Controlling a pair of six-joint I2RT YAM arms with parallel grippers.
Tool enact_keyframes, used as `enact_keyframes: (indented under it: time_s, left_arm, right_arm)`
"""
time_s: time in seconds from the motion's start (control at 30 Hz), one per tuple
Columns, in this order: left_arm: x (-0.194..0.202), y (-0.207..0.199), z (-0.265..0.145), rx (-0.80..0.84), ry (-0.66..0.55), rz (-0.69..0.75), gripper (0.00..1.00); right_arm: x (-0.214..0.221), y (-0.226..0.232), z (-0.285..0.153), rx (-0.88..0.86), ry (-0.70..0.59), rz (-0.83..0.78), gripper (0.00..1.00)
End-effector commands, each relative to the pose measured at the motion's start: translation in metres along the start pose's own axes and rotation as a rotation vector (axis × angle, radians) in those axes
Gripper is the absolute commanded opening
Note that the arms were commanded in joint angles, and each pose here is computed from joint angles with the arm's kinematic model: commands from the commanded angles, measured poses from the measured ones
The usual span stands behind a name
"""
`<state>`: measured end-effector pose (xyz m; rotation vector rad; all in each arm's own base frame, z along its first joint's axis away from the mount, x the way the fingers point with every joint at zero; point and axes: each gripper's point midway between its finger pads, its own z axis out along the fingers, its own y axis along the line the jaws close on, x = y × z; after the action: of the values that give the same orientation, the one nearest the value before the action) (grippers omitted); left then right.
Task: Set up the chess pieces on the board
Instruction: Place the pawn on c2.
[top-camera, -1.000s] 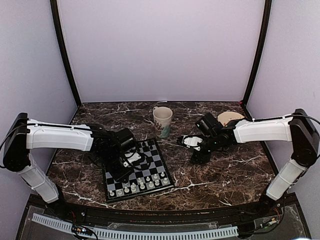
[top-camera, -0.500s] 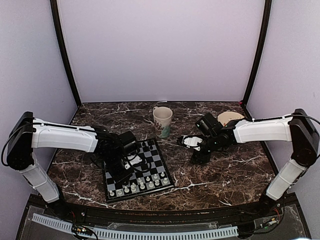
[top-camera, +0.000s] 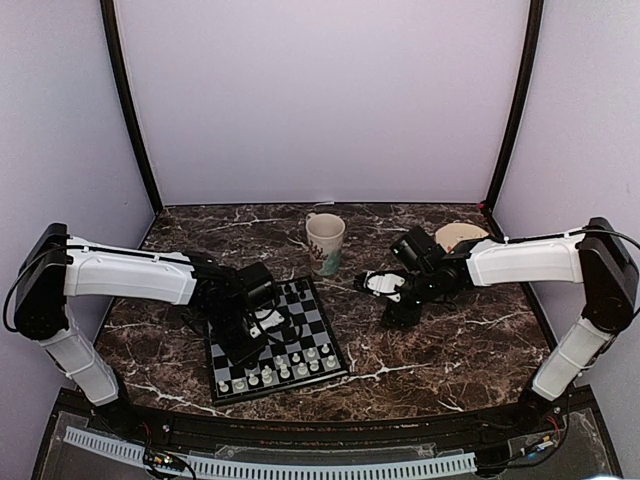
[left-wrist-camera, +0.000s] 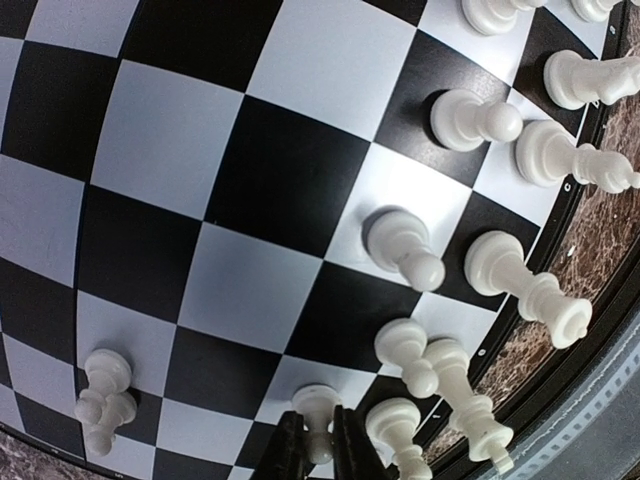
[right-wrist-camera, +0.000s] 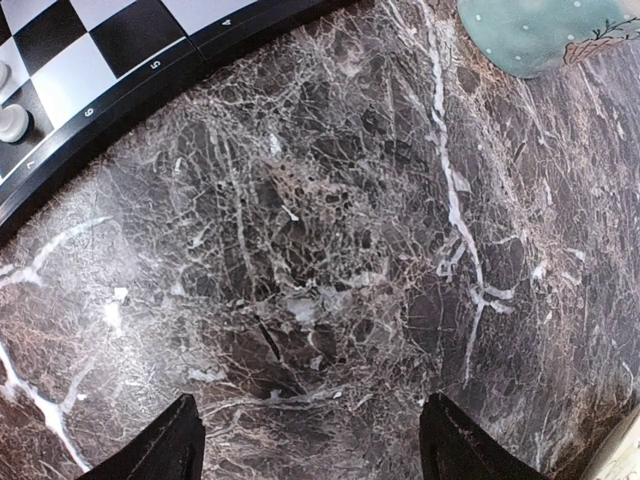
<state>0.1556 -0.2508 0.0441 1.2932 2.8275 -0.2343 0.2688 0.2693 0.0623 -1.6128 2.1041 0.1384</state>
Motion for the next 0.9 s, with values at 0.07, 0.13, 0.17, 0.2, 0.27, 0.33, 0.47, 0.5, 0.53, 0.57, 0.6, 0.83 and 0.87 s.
enact_keyframes:
  time_s: [0.07,0.13,0.17,0.2,0.27,0.33,0.47,0.5,0.53,0.57,0.6,0.83,0.87]
  left_arm:
    - [0.002,0.002,0.000,-0.014,0.004,0.001,0.16]
    - [0.002,0.002,-0.003,-0.016,-0.002,0.003,0.20]
    - [0.001,0.001,-0.006,-0.015,-0.011,0.006,0.23]
    - [0.000,0.001,-0.009,-0.013,-0.022,0.013,0.24]
    - [-0.004,-0.002,-0.014,-0.004,-0.049,0.030,0.27]
    - [-0.009,-0.006,-0.019,0.009,-0.081,0.049,0.29]
    - [-0.021,-0.014,-0.026,0.034,-0.128,0.073,0.31]
    - [-0.022,-0.016,-0.026,0.042,-0.133,0.080,0.31]
    - [-0.024,-0.017,-0.026,0.049,-0.136,0.086,0.31]
    - [-0.025,-0.019,-0.026,0.058,-0.136,0.092,0.31]
    - [-0.026,-0.020,-0.025,0.060,-0.137,0.097,0.31]
    - [-0.028,-0.021,-0.017,0.051,-0.109,0.115,0.32]
    - [-0.028,-0.021,-0.016,0.050,-0.108,0.117,0.32]
  right_arm:
    - [-0.007,-0.001,0.000,0.004,-0.006,-0.017,0.74]
    - [-0.007,-0.001,0.000,0.004,-0.005,-0.016,0.74]
    - [-0.008,-0.001,0.001,0.003,-0.004,-0.017,0.74]
    - [-0.008,0.000,0.001,0.002,-0.006,-0.018,0.74]
    - [-0.007,0.000,0.001,0.001,-0.002,-0.018,0.74]
    - [-0.007,0.000,0.002,-0.001,-0.002,-0.020,0.74]
    - [-0.007,0.000,0.002,-0.001,0.001,-0.019,0.74]
    - [-0.007,0.000,0.002,-0.001,0.001,-0.020,0.74]
    - [-0.006,0.000,0.002,-0.001,0.002,-0.019,0.74]
    - [-0.006,0.000,0.002,-0.001,0.003,-0.019,0.74]
    - [-0.006,0.000,0.002,-0.001,0.002,-0.020,0.74]
    - [-0.006,0.000,0.003,-0.001,0.005,-0.020,0.74]
    - [-0.006,0.001,0.003,-0.003,0.006,-0.021,0.74]
